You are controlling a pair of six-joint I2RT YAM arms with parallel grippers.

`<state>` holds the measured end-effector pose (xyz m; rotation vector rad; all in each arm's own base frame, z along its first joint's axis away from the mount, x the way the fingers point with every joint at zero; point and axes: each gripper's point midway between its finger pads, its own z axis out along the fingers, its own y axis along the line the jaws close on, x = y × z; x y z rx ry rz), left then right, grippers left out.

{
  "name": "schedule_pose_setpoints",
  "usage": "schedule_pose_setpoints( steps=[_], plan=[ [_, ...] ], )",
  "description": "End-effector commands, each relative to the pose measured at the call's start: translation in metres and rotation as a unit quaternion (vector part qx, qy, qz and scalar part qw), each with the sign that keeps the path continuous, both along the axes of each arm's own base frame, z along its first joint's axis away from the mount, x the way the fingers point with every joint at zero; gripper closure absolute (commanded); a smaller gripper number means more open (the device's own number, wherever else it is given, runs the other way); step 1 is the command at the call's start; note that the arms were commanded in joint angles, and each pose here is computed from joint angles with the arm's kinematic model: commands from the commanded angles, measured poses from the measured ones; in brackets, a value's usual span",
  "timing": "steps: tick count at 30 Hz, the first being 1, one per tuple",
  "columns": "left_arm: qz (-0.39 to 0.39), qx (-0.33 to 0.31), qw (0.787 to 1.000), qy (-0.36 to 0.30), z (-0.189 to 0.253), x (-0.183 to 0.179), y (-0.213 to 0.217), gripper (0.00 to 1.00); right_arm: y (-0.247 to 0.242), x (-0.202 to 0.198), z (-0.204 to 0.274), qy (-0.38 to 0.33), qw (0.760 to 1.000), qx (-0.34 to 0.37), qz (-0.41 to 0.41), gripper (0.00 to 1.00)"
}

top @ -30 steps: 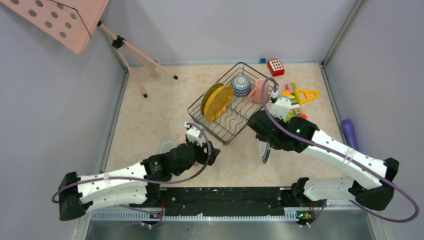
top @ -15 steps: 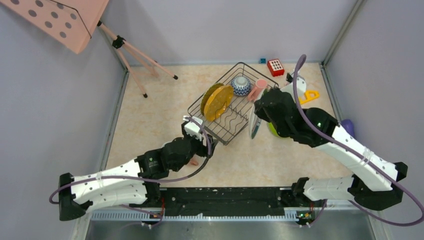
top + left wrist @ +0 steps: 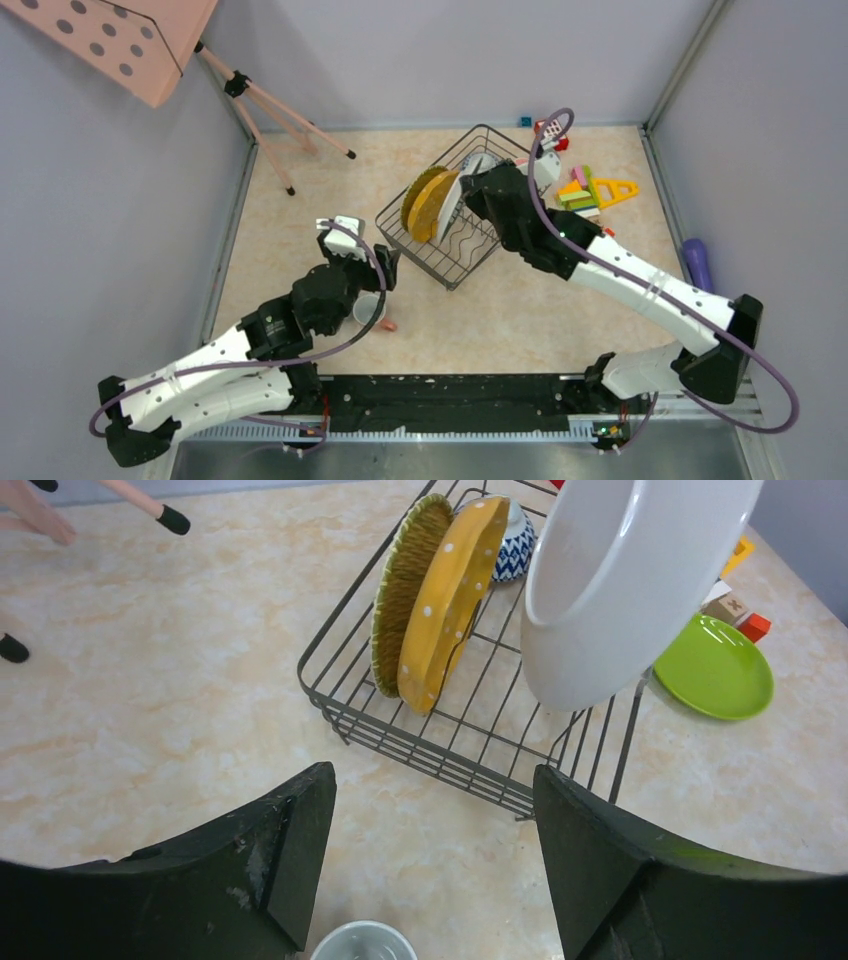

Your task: Load the mixed dishes into the dish rack

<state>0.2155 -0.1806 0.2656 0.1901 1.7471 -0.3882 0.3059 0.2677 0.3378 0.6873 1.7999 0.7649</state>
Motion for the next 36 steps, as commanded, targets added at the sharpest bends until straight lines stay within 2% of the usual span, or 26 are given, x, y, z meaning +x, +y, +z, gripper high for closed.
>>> schedule_pose_setpoints(
  steps=[1,8,19,30,36],
  plan=[
    [0.023,-0.016,1.0,0.008,-0.005,0.004,0.01,0.23,0.016,0.024,0.043,-0.042,0.992,0.111,-0.034,1.0],
    [0.023,-0.021,0.999,0.021,-0.014,0.005,0.01,0.23,0.026,0.039,0.024,-0.034,0.988,0.139,-0.063,1.0],
    [0.018,-0.023,0.999,0.023,-0.018,0.005,0.011,0.24,0.021,0.049,-0.036,0.011,0.983,0.149,-0.11,1.0],
    [0.016,-0.023,0.999,0.026,-0.021,0.005,0.01,0.24,0.012,0.048,-0.055,0.025,0.982,0.137,-0.129,1.0],
    [0.009,-0.028,0.999,0.034,-0.024,0.004,0.007,0.24,0.017,0.06,-0.076,0.042,0.981,0.142,-0.122,0.99]
  ],
)
